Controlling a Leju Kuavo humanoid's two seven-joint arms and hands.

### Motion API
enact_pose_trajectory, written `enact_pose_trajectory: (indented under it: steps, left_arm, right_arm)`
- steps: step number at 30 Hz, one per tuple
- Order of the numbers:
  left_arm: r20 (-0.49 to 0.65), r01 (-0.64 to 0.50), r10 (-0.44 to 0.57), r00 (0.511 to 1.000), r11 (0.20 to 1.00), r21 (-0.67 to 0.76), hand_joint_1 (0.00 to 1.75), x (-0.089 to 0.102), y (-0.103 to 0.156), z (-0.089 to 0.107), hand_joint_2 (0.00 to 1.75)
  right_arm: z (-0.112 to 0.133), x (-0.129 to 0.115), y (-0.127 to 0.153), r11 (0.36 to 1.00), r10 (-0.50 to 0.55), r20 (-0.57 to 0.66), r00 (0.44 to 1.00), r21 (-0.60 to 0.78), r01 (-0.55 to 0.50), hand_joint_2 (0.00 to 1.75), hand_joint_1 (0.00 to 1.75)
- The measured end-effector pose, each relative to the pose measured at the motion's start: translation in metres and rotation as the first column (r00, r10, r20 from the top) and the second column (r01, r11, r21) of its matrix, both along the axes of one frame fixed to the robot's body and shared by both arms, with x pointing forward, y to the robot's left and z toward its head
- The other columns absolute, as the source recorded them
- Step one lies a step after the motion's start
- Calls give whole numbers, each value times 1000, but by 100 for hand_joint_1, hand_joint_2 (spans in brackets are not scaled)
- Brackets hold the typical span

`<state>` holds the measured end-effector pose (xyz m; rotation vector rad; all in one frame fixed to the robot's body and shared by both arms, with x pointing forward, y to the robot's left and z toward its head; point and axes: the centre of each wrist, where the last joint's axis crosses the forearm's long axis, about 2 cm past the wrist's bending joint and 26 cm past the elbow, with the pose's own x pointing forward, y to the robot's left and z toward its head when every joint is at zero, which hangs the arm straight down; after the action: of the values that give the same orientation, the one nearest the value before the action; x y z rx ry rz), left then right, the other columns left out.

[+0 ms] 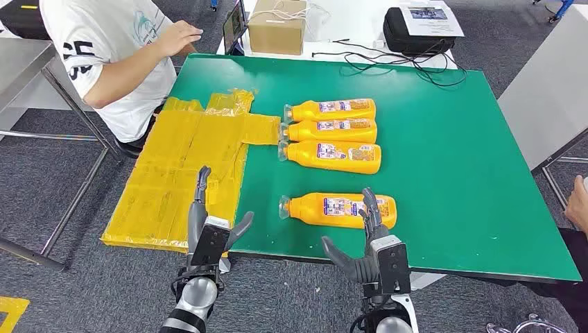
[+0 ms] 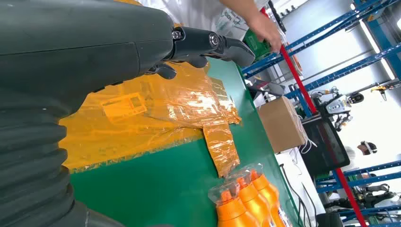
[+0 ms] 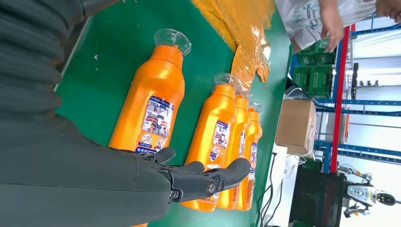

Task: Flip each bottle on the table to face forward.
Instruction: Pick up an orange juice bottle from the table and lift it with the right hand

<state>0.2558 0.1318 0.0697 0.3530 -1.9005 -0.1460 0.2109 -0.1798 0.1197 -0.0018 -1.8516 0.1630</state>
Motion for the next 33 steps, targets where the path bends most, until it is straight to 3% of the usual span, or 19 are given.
enact_pose_trajectory:
  steps: [23, 33]
  left_arm:
    - [-15, -2, 1, 1000, 999, -52, 0, 0, 0, -5, 175]
    - [-36, -5, -1, 999, 989, -148, 0, 5, 3, -7, 175]
  right_arm:
    - [-3, 10, -3, 998, 10, -25, 1000, -68, -11, 175, 0]
    - [2, 34, -14, 979, -58, -5, 998, -195, 56, 175, 0]
